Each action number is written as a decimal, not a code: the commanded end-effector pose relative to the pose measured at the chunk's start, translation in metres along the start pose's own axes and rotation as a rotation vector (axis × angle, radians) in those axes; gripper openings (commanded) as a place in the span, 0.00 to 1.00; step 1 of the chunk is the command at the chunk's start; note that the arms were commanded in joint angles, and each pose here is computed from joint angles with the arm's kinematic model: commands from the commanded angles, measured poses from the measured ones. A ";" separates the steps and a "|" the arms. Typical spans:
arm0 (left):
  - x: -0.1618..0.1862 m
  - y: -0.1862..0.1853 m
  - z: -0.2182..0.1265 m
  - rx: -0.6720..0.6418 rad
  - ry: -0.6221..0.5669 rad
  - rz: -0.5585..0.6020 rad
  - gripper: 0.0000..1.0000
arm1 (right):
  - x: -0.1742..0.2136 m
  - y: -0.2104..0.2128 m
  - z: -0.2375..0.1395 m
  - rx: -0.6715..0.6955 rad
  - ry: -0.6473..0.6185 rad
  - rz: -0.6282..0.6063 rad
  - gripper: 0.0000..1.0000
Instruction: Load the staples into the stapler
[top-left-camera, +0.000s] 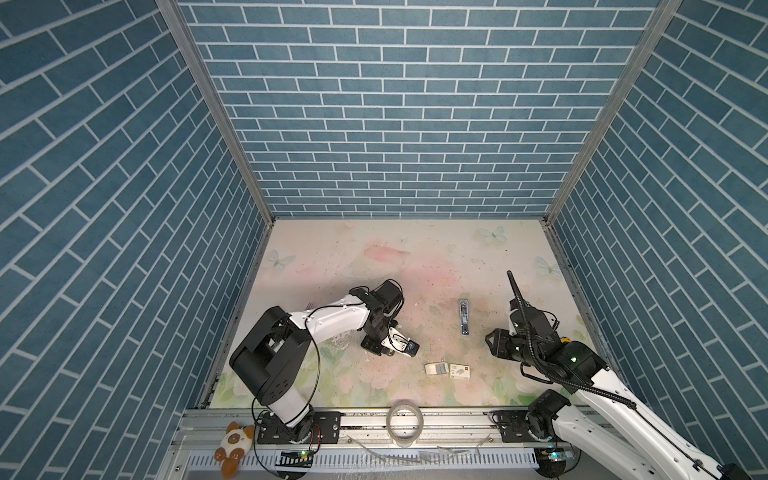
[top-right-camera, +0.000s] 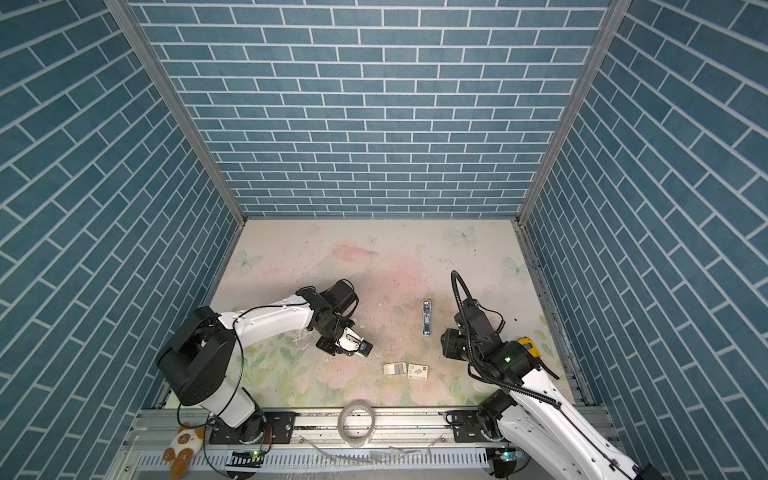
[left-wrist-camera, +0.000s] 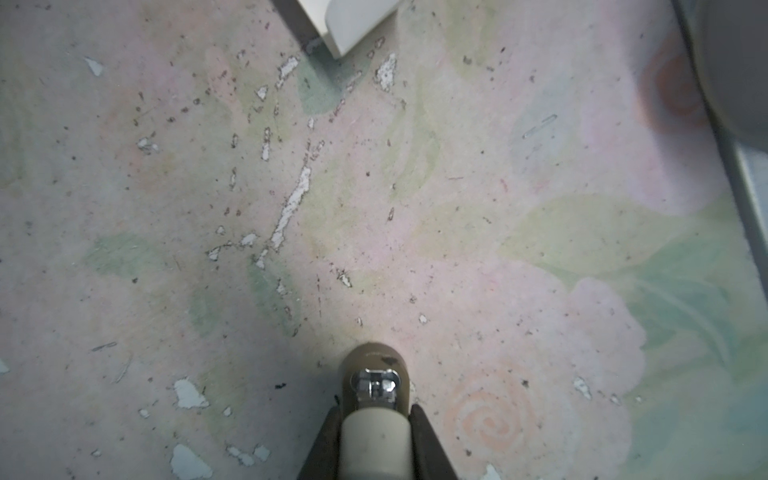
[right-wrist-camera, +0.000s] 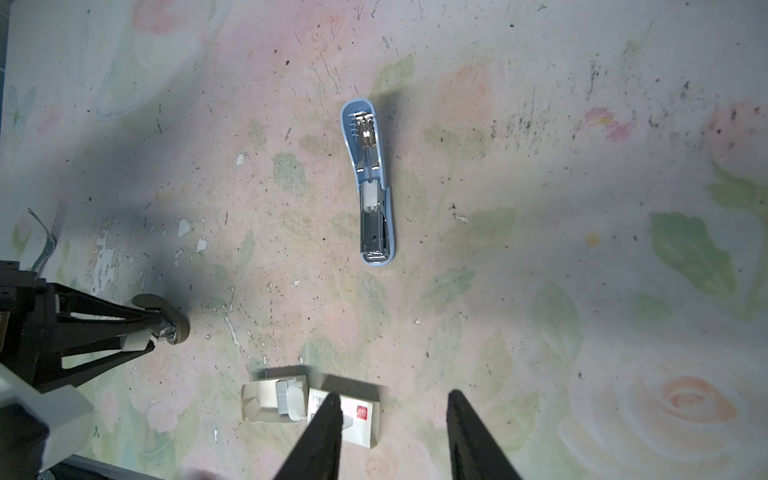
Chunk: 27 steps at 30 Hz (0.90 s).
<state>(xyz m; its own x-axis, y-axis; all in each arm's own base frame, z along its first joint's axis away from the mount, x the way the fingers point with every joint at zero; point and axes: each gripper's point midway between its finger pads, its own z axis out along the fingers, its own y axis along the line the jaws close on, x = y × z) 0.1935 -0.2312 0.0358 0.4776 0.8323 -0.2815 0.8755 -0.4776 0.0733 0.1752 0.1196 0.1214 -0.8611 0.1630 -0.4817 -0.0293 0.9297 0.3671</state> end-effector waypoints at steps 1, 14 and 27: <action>-0.002 -0.005 -0.002 0.024 0.003 -0.014 0.19 | 0.002 -0.004 0.001 0.010 -0.004 0.007 0.43; -0.024 0.011 -0.032 -0.008 -0.072 -0.149 0.10 | -0.002 0.047 -0.002 -0.217 0.064 -0.045 0.41; -0.078 0.051 -0.083 -0.085 -0.277 -0.350 0.09 | -0.017 0.139 0.026 -0.583 0.176 -0.073 0.41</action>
<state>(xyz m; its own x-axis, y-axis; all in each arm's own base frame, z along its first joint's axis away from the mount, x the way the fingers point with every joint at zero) 0.2157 -0.2876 0.1265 0.1920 0.8438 -0.5011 0.9803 -0.1891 0.0571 0.1909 0.2280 0.1302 -0.9359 0.0179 -0.3518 -0.2376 0.7051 0.6681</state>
